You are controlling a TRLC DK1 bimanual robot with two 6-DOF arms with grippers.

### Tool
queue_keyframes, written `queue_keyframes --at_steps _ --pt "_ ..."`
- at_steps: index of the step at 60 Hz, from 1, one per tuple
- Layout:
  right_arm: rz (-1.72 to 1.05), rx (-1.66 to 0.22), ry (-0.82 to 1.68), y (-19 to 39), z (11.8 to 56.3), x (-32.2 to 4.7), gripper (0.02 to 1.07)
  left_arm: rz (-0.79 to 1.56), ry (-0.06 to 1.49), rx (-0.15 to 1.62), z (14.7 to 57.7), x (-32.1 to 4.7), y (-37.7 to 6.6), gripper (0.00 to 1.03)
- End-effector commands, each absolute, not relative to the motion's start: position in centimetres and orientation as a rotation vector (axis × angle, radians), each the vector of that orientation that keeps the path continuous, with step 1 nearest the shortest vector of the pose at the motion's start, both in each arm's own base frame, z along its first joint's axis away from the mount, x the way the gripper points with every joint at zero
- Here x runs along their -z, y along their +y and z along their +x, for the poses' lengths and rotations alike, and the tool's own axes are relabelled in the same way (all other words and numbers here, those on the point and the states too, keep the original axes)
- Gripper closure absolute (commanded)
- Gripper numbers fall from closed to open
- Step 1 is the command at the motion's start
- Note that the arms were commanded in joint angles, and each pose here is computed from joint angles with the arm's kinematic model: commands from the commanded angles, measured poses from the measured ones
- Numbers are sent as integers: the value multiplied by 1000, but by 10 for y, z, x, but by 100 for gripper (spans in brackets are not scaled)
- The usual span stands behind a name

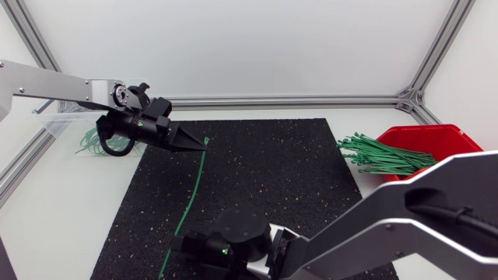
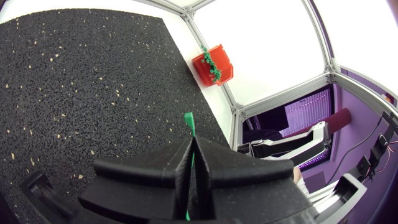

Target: Take a green cable tie from the red box, thread the tail through the head to close it, then place it in the transparent bin on the left.

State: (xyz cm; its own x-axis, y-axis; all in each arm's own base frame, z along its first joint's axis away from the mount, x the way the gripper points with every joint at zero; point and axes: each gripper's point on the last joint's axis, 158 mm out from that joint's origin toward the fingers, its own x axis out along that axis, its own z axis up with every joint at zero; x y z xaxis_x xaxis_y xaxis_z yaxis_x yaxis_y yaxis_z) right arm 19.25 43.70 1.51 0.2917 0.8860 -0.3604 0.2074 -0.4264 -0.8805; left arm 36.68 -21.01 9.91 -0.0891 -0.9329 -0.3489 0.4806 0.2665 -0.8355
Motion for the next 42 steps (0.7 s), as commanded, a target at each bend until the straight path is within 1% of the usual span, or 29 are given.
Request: queue_keyframes --at_steps 1,16,25,29,35,42 --pt "-1857 -1167 -926 422 203 -6 101 -527 1062 1295 370 -111 -208 100" --pt "-1785 -1123 -890 421 211 -31 101 -532 1049 1300 368 -117 -207 100" --pt "-1696 -1091 -847 423 217 -54 101 -534 1048 1301 366 -119 -207 100" --pt "-1622 -1069 -812 427 222 -71 101 -533 1044 1303 365 -120 -207 100" --pt "-1584 -1071 -768 424 224 -73 101 -534 1038 1306 364 -123 -208 100" --pt "-1479 -1062 -671 426 232 -89 101 -533 1029 1313 362 -127 -208 100"
